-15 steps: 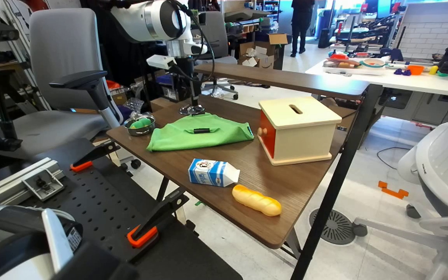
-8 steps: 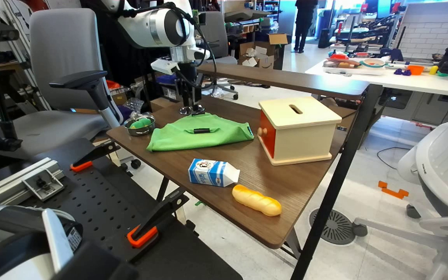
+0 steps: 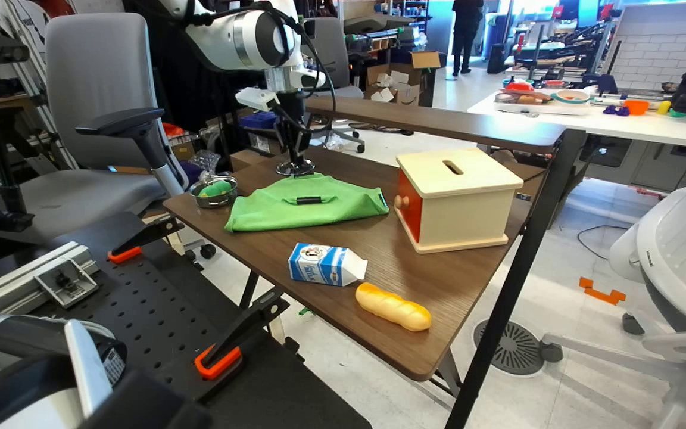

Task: Pick up the lid and close the bowl

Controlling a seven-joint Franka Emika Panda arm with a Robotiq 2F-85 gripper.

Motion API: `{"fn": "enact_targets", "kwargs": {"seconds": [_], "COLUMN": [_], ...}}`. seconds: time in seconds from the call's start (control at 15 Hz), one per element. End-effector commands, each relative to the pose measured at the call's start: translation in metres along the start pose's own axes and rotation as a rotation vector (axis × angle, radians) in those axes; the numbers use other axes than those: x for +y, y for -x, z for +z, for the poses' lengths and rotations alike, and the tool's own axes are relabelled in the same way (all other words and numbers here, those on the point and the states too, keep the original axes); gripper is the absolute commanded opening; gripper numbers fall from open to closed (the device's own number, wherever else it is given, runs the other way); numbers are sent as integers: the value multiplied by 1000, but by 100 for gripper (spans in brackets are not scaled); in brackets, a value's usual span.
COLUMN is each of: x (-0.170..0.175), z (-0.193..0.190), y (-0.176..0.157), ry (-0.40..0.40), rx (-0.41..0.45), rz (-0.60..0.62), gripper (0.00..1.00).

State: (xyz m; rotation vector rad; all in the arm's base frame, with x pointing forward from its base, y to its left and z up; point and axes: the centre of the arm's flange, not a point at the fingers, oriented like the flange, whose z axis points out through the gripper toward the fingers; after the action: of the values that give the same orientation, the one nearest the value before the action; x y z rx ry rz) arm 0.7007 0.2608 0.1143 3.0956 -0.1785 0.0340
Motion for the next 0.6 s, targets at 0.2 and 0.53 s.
{"fn": "enact_targets", "kwargs": {"seconds": [0.2, 0.53], "x": [-2, -1], "z": [-3, -43], "y": [2, 11], "ry": [5, -5], "rx": [-19, 23], "rz": [-39, -96], "gripper": [5, 5]}}
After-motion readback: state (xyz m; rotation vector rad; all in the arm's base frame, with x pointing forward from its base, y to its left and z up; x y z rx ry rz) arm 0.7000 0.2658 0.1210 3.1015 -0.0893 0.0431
